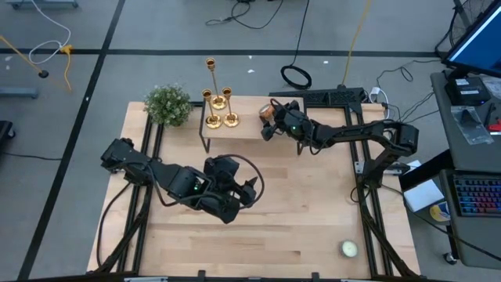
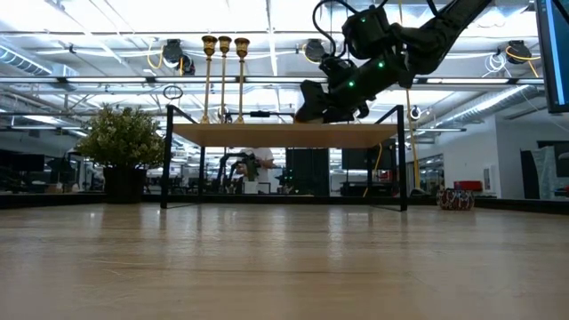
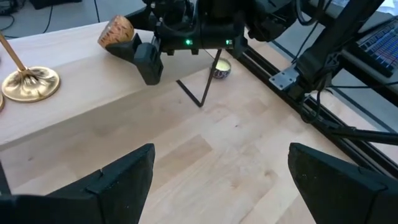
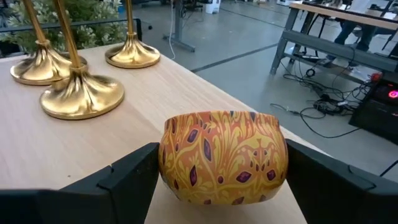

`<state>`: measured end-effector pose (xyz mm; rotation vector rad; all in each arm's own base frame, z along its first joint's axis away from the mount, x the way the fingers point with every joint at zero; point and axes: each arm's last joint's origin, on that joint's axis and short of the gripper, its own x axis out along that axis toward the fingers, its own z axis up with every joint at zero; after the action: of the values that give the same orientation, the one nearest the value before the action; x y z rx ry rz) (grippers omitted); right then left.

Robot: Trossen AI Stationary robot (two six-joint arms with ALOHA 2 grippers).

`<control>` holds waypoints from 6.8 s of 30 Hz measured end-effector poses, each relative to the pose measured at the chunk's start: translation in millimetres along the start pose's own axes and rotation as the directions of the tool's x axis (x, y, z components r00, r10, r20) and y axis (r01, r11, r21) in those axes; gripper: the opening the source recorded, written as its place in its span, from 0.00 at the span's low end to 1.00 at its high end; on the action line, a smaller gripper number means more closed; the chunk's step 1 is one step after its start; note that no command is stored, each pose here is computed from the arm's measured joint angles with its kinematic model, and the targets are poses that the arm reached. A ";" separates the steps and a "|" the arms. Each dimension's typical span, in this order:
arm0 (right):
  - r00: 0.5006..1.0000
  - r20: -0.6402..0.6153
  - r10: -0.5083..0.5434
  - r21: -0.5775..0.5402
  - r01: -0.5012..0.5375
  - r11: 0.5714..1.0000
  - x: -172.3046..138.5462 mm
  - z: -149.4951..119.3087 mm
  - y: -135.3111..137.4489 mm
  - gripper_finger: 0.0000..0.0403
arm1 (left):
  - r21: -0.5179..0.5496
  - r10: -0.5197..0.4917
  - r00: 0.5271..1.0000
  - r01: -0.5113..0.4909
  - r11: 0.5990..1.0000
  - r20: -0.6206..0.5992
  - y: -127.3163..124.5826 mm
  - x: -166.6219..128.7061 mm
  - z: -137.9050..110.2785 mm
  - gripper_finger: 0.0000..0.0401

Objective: Pick & Place candle stick holders
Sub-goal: Put the orange patterned scented candle on the shelf, then put the red patterned scented candle on the shelf

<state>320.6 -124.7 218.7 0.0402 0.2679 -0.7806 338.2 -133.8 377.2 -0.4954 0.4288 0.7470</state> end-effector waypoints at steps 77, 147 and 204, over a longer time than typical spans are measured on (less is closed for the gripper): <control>0.884 -0.465 -0.035 -0.005 0.037 0.999 -222.7 19.3 -69.4 0.79 | 0.193 0.134 0.990 -0.125 0.973 -0.035 22.0 26.6 18.2 0.91; 0.456 -0.880 -0.136 0.207 0.625 0.753 -77.1 -68.1 -151.2 0.79 | -0.092 -0.224 0.974 0.219 0.971 -0.047 114.6 42.4 -105.0 0.91; 0.565 -0.818 -0.108 0.348 0.635 0.689 -88.5 -108.1 -146.5 0.72 | -0.047 -0.226 0.971 0.223 0.974 -0.080 117.6 50.4 -100.0 0.91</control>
<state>133.8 -153.3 145.9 1.0098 0.8377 -1.2777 266.7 -89.4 238.4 -0.6021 0.4304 0.5172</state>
